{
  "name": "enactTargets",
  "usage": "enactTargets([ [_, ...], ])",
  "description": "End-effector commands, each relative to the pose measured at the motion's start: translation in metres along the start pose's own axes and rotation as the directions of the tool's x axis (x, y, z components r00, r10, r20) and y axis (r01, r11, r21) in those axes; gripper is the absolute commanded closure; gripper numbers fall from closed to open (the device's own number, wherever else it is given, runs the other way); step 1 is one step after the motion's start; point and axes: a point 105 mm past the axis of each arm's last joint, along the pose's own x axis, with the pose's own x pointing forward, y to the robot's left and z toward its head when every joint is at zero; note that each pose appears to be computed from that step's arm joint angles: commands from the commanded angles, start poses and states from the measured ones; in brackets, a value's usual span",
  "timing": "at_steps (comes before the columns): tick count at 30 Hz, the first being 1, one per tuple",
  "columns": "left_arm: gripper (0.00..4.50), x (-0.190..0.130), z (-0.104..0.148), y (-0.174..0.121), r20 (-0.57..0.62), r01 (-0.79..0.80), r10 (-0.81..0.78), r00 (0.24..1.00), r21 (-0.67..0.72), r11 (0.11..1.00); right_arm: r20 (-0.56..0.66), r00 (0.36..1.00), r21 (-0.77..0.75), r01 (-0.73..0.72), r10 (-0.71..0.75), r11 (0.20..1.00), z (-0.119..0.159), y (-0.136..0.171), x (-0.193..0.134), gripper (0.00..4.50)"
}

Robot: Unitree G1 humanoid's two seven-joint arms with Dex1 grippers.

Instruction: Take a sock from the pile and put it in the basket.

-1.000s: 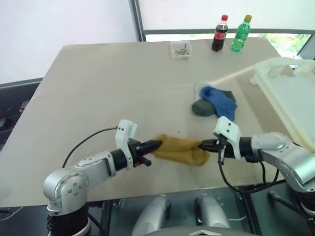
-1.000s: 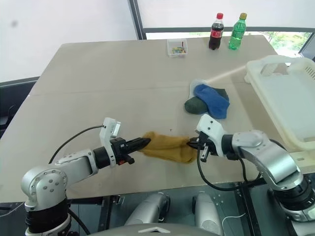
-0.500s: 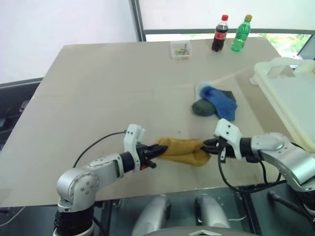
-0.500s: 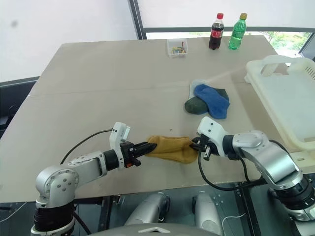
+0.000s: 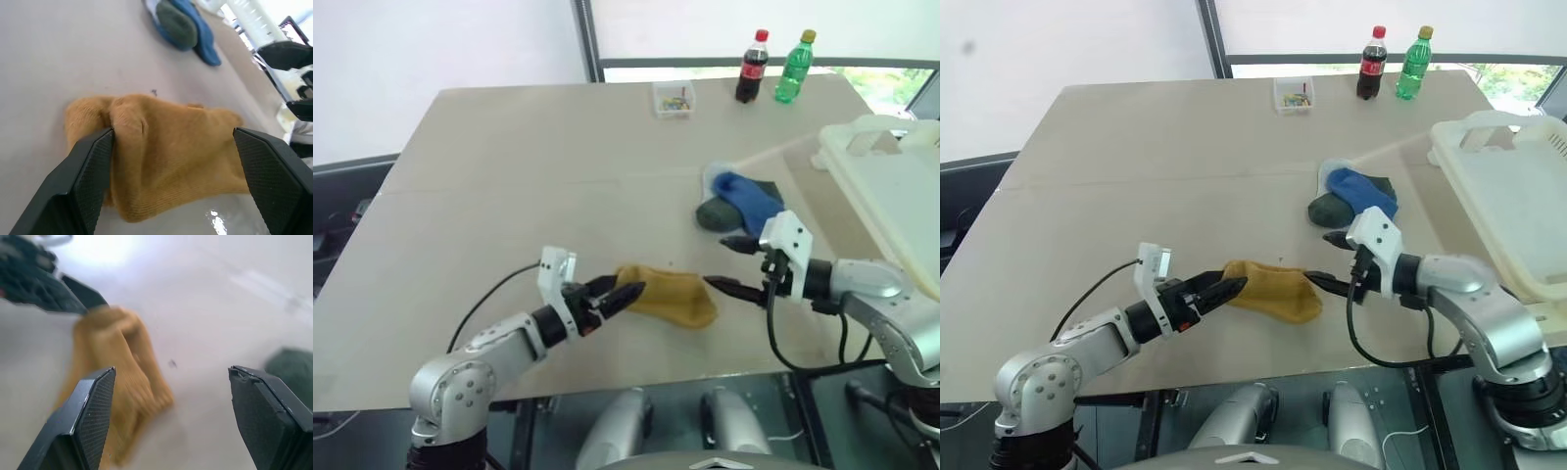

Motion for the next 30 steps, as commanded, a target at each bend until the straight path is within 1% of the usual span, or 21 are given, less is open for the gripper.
enactTargets([
  [1, 0.36, -0.002, 0.009, -0.004, 0.034, 0.031, -0.031, 0.999, 0.018, 0.999, 0.055, 0.997, -0.066, -0.048, 0.052, 0.997, 0.009, 0.011, 0.016, 2.11],
  [3, 0.36, -0.006, 0.011, 0.001, 0.031, 0.008, -0.009, 0.999, 0.031, 0.999, 0.04, 0.995, -0.075, -0.085, 0.088, 0.994, 0.002, 0.017, 0.028, 3.23],
  [6, 0.36, -0.02, 0.019, 0.007, 0.056, 0.018, -0.02, 0.998, 0.045, 0.999, 0.035, 0.993, -0.083, -0.11, 0.113, 0.99, -0.003, 0.019, 0.038, 4.47],
  [8, 0.36, -0.027, 0.025, 0.002, 0.074, 0.084, -0.085, 0.994, 0.024, 0.996, 0.037, 0.992, -0.088, -0.117, 0.12, 0.989, -0.004, 0.018, 0.041, 4.47],
  [10, 0.36, -0.026, 0.028, -0.008, 0.064, 0.16, -0.161, 0.985, 0.02, 0.987, 0.024, 0.992, -0.091, -0.121, 0.123, 0.989, -0.009, 0.018, 0.044, 4.47],
  [14, 0.36, -0.014, 0.014, -0.025, -0.056, 0.294, -0.294, 0.954, -0.007, 0.956, -0.035, 0.992, -0.103, -0.121, 0.118, 0.987, -0.027, 0.017, 0.049, 4.47],
  [15, 0.36, -0.009, 0.009, -0.024, -0.084, 0.301, -0.301, 0.95, -0.012, 0.954, -0.035, 0.992, -0.103, -0.123, 0.12, 0.987, -0.028, 0.017, 0.05, 4.47],
  [17, 0.36, 0.006, 0.001, -0.01, -0.121, 0.248, -0.249, 0.961, -0.021, 0.968, -0.028, 0.993, -0.089, -0.116, 0.114, 0.989, -0.029, 0.017, 0.052, 4.47],
  [18, 0.36, 0.016, -0.002, 0.0, -0.127, 0.204, -0.205, 0.971, -0.022, 0.979, -0.045, 0.993, -0.101, -0.111, 0.107, 0.989, -0.033, 0.016, 0.054, 4.47],
  [19, 0.94, 0.023, -0.002, 0.007, -0.119, 0.174, -0.177, 0.977, -0.029, 0.984, -0.06, 0.994, -0.112, -0.1, 0.094, 0.989, -0.037, 0.014, 0.055, 4.5],
  [20, 1.22, 0.028, -0.002, 0.012, -0.106, 0.153, -0.157, 0.982, -0.042, 0.987, -0.072, 0.995, -0.123, -0.084, 0.075, 0.989, -0.041, 0.011, 0.056, 4.5],
  [21, 1.73, 0.031, -0.002, 0.016, -0.093, 0.13, -0.135, 0.986, -0.056, 0.99, -0.083, 0.995, -0.131, -0.069, 0.058, 0.989, -0.043, 0.008, 0.057, 4.5],
  [22, 2.13, 0.033, -0.002, 0.019, -0.082, 0.116, -0.121, 0.989, -0.069, 0.991, -0.087, 0.995, -0.135, -0.06, 0.049, 0.989, -0.045, 0.006, 0.057, 4.5],
  [24, 3.17, 0.034, -0.004, 0.022, -0.054, 0.096, -0.103, 0.993, -0.117, 0.989, -0.087, 0.996, -0.138, -0.049, 0.037, 0.989, -0.048, 0.005, 0.056, 4.5],
  [25, 3.58, 0.034, -0.005, 0.023, -0.041, 0.09, -0.097, 0.994, -0.149, 0.985, -0.086, 0.996, -0.138, -0.047, 0.035, 0.989, -0.048, 0.005, 0.056, 4.5],
  [26, 4.14, 0.035, -0.007, 0.024, -0.035, 0.083, -0.09, 0.995, -0.171, 0.982, -0.085, 0.996, -0.137, -0.045, 0.033, 0.99, -0.05, 0.005, 0.055, 4.5],
  [27, 4.44, 0.035, -0.008, 0.023, -0.032, 0.087, -0.094, 0.995, -0.188, 0.978, -0.089, 0.995, -0.142, -0.045, 0.032, 0.989, -0.051, 0.005, 0.055, 4.5],
  [30, 4.44, 0.036, -0.007, 0.015, 0.0, 0.114, -0.118, 0.993, -0.232, 0.966, -0.102, 0.995, -0.184, -0.041, 0.022, 0.982, -0.056, 0.006, 0.052, 4.5],
])
